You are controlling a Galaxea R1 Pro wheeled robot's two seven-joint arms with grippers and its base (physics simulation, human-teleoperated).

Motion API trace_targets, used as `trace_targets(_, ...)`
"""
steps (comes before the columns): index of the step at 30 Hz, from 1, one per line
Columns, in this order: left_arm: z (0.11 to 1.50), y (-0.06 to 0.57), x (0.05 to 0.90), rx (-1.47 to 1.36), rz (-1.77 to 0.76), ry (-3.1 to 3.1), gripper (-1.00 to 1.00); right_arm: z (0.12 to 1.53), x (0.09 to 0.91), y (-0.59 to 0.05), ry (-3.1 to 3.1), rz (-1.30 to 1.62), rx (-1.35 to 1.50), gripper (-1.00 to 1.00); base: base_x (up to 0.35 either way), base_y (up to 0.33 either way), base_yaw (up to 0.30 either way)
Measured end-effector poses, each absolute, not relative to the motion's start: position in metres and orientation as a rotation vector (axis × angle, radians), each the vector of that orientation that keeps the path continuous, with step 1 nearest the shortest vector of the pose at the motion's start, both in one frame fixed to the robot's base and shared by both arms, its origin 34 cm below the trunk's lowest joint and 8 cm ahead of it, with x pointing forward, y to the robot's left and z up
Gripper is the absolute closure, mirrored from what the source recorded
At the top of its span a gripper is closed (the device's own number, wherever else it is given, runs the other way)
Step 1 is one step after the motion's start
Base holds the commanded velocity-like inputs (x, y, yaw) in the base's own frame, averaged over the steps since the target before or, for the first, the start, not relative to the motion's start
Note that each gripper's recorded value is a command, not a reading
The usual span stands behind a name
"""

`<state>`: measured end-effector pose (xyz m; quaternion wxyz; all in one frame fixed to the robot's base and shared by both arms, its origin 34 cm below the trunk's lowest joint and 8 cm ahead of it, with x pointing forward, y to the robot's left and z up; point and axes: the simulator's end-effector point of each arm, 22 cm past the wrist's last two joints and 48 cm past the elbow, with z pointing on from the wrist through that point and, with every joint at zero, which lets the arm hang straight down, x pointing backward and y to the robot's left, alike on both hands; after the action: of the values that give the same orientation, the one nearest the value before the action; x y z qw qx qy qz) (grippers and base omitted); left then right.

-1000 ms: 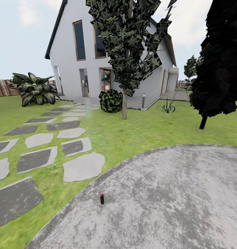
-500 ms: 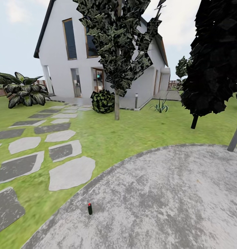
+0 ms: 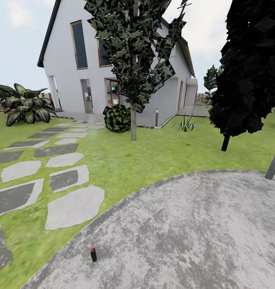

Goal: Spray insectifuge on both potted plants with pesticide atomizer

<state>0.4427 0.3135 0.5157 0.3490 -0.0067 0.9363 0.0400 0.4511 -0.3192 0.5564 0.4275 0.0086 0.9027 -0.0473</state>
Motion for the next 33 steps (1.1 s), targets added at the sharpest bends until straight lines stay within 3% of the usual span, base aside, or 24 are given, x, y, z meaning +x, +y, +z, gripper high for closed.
trace_targets(33, 0.516, 0.321, 0.4419, -0.018, 0.119, 2.427, -1.0, 0.5557, 0.4506, -0.3172, 2.257, -0.116, 0.026, -1.0, 0.268, -0.198, 0.0)
